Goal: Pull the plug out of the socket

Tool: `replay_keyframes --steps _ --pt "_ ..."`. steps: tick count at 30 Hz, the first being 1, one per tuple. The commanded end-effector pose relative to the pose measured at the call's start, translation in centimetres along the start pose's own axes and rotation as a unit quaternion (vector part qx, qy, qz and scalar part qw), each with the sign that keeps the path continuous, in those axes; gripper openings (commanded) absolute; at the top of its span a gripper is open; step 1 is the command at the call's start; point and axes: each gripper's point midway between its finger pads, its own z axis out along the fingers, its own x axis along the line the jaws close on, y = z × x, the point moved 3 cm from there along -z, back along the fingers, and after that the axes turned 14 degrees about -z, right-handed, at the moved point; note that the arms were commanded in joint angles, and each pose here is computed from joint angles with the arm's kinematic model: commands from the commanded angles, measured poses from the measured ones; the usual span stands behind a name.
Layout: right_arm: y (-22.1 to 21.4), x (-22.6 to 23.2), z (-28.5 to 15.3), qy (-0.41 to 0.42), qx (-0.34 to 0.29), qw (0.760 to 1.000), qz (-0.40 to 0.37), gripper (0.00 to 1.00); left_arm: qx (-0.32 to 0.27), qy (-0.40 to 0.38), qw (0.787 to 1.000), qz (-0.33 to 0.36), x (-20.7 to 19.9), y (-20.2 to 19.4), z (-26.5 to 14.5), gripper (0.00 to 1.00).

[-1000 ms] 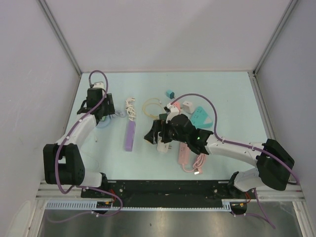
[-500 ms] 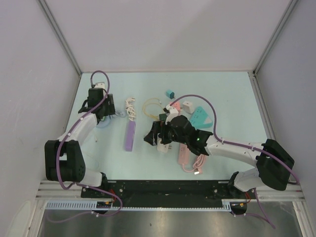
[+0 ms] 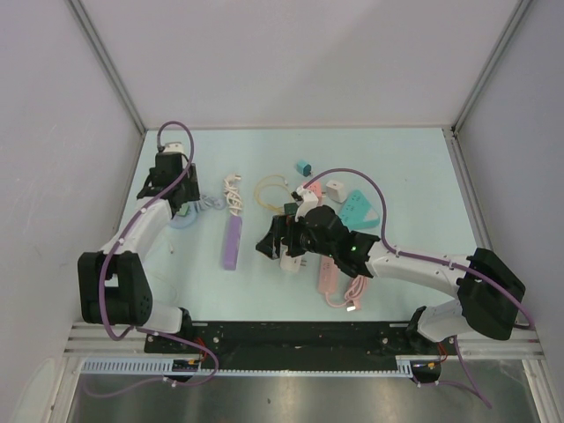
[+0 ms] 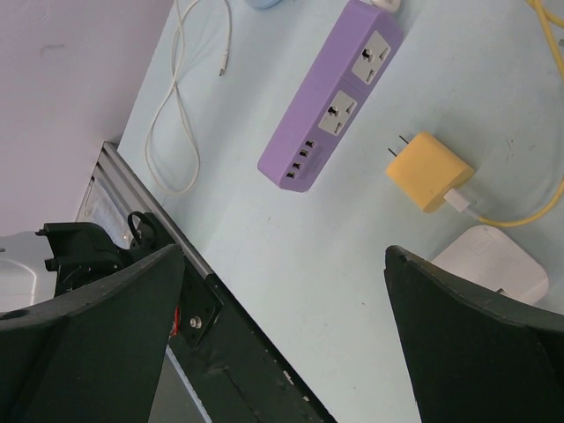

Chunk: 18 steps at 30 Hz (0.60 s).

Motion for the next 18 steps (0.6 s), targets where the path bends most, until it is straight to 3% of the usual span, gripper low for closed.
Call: replay_keyframes --steps 1,18 --pt "1.2 0.8 -0.3 0.013 -0.023 1.0 -0.003 1.0 -0.002 0.013 1.0 0.007 0.4 0.4 0.2 0.73" --pt "1.3 0.7 -0.7 0.008 -0.024 1.0 -0.005 1.0 0.056 0.003 0.998 0.02 0.4 -3.4 2.9 0.57"
